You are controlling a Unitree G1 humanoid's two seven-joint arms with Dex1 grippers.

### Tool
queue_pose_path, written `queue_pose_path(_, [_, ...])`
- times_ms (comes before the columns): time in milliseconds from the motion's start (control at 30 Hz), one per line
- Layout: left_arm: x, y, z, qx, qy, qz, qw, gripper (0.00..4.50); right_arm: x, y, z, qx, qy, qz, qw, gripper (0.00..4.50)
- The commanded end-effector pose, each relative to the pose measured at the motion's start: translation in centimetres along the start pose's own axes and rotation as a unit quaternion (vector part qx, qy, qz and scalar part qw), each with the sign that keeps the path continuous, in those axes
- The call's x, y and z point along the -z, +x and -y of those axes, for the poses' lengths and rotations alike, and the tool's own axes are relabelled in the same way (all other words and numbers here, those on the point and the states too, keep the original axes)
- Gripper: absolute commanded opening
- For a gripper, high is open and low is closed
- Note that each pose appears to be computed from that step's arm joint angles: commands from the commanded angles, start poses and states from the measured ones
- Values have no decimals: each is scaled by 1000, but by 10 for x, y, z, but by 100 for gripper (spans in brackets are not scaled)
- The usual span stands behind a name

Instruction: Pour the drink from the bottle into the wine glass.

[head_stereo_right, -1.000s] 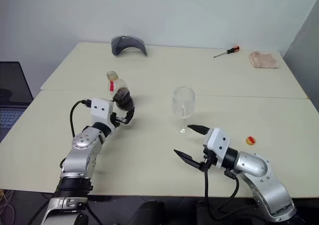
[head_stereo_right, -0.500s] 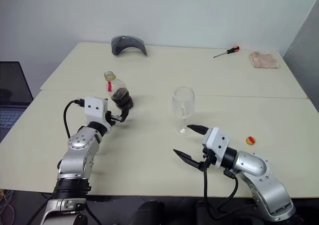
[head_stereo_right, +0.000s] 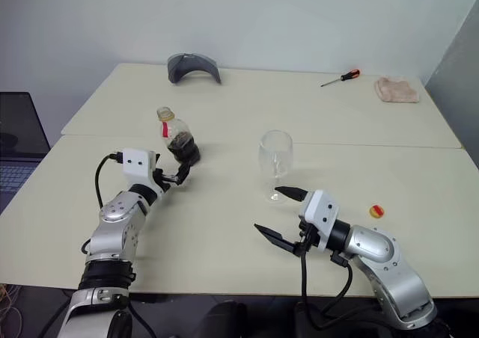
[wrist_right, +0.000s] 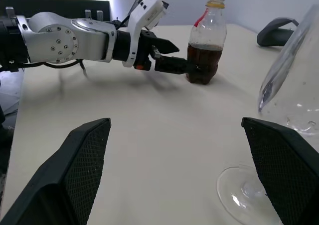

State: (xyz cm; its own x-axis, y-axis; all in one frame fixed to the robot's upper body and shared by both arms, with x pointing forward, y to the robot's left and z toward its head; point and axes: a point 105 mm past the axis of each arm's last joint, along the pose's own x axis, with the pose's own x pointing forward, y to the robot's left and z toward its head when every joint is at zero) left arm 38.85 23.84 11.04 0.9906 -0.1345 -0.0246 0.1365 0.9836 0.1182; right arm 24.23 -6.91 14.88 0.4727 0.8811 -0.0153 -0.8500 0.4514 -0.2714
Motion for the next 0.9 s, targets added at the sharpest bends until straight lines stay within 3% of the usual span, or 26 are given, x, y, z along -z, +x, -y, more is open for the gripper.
queue_pose_path(33, [-15,6,-6,1,20,27,999,450,-7,2,0,-5,-11,12,1000,448])
queue_pose_path(467, [-27,29,4,40,43,40,997,450,-7,4,-2,-9,-13,11,1000,448])
queue_pose_path(900, [-39,42,-4,16,26,50,998,450,-7,8,-2,-6,-12,15,1000,448])
